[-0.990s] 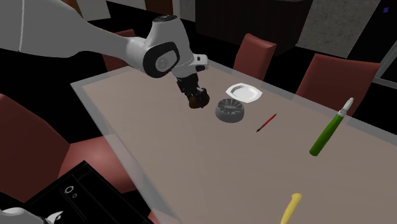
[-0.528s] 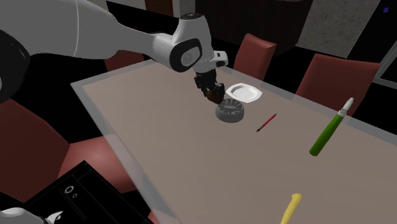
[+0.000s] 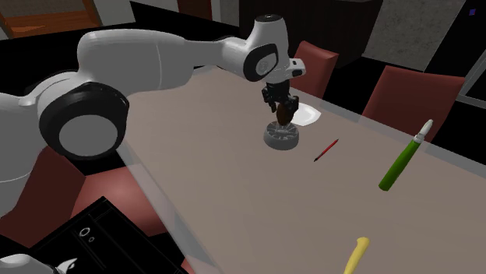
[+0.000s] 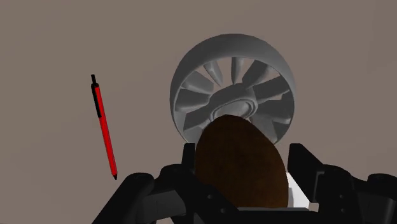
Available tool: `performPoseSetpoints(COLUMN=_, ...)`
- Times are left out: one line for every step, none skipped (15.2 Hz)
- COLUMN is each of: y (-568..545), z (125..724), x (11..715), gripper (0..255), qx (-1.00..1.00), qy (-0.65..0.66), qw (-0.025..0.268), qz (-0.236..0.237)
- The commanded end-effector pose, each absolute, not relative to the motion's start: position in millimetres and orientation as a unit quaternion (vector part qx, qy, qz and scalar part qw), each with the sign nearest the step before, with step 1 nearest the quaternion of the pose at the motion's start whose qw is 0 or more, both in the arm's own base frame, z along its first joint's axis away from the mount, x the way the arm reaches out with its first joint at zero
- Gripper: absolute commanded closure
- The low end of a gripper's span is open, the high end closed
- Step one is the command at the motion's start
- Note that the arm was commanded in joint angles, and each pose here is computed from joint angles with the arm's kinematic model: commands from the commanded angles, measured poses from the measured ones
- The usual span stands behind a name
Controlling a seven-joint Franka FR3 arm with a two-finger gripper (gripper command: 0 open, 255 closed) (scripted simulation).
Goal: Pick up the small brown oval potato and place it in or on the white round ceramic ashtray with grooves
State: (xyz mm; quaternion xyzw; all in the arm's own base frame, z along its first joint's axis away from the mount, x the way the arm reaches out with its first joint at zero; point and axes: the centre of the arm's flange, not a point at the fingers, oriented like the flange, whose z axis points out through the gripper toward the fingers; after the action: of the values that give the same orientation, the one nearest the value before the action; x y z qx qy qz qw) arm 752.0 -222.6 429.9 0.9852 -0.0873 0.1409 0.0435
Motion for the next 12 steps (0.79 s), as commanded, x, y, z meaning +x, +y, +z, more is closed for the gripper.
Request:
performPoseSetpoints(y=-224.7, z=420.2, x=756.1, gripper=255, qx=0.985, qy=-0.087, qw=0.043, qz=0.141)
performPoseSetpoints(y=-224.7, z=414.9, x=756.0, gripper=255, qx=0.985, qy=-0.087, qw=0.043, qz=0.141)
performPoseSetpoints(y=-224.7, z=409.6, x=756.1, gripper=255, qx=0.985, qy=-0.087, qw=0.043, qz=0.141)
performPoseSetpoints(y=-224.7, z=404.3, x=756.0, gripper=255, qx=0.985, qy=-0.087, qw=0.043, qz=0.141)
performPoseSetpoints(y=-224.7, z=399.1, x=756.0, gripper=255, qx=0.985, qy=-0.087, qw=0.043, qz=0.141)
performPoseSetpoints(y=-224.7, z=393.8, x=756.1, gripper=255, qx=0.985, qy=-0.087, qw=0.043, qz=0.141)
performPoseSetpoints(y=-224.7, z=388.5, x=756.1, gripper=255, qx=0.985, qy=-0.087, qw=0.043, qz=0.141)
performPoseSetpoints(y=-224.7, z=383.2, x=756.1, gripper=255, qx=0.985, qy=-0.087, qw=0.043, qz=0.141)
performPoseSetpoints(y=-224.7, z=378.0, x=756.1, gripper=255, qx=0.985, qy=-0.087, qw=0.043, qz=0.141)
performPoseSetpoints(y=-224.7, z=372.7, x=756.1, gripper=255, qx=0.985, qy=-0.087, qw=0.043, qz=0.141)
performPoseSetpoints(y=-224.7, z=368.0, x=756.1, gripper=255, qx=0.985, qy=-0.087, qw=0.043, qz=0.141)
performPoseSetpoints(y=-224.7, z=368.0, x=756.1, gripper=255, qx=0.985, qy=-0.087, qw=0.043, qz=0.141)
